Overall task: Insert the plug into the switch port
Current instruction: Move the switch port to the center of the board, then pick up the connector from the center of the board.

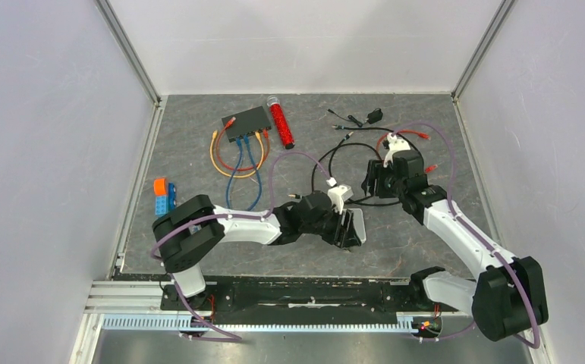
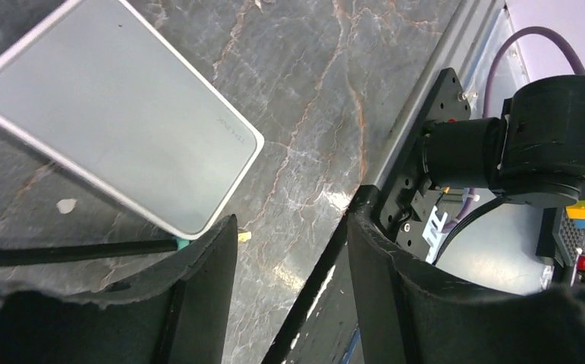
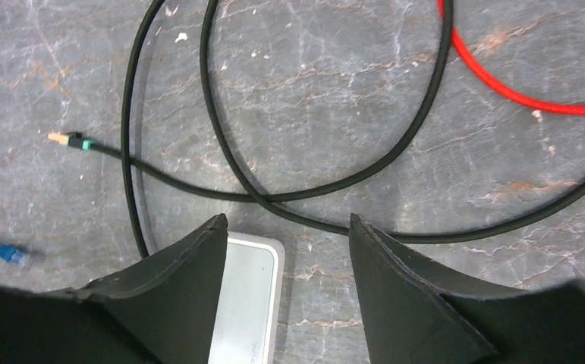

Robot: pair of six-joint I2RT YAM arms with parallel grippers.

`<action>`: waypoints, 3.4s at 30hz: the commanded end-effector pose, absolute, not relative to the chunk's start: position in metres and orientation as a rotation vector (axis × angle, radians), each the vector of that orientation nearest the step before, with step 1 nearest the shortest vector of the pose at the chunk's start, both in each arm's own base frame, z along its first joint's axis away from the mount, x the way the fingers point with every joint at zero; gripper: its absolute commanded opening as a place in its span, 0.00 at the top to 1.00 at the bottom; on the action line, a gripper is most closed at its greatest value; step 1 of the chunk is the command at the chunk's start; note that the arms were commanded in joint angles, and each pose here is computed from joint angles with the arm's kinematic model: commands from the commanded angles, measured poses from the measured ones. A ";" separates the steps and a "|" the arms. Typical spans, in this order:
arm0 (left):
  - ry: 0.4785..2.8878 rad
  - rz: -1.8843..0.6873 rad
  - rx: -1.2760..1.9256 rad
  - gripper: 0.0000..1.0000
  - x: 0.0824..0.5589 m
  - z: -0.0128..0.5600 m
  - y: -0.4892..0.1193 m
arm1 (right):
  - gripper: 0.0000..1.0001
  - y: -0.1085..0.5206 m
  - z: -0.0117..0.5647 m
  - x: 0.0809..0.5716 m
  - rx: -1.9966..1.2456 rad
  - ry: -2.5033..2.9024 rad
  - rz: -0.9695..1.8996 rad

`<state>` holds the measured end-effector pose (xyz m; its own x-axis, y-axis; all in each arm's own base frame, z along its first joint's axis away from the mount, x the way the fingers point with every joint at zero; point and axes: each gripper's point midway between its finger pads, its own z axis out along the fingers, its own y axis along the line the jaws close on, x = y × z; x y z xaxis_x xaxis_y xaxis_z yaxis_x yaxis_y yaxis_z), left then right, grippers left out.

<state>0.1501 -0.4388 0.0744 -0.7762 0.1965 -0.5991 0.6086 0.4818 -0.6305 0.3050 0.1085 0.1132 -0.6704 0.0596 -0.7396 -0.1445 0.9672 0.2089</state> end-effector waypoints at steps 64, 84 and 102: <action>1.375 -0.671 1.183 0.36 0.203 0.239 -0.263 | 1.00 0.210 0.042 0.155 -0.571 2.263 0.556; 0.803 -0.352 1.930 0.37 0.200 0.158 -0.354 | 1.00 0.227 0.126 0.180 -0.637 2.155 1.127; 0.641 -0.184 1.940 0.48 0.206 0.138 -0.391 | 1.00 0.227 0.132 0.183 -0.491 2.153 1.356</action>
<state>0.1971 -0.3784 0.1222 0.7951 0.3906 -0.4640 0.5960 -0.3617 0.7169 0.1819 0.2191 0.1169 -0.7999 -0.0409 -0.5988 -0.5358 0.4983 0.6817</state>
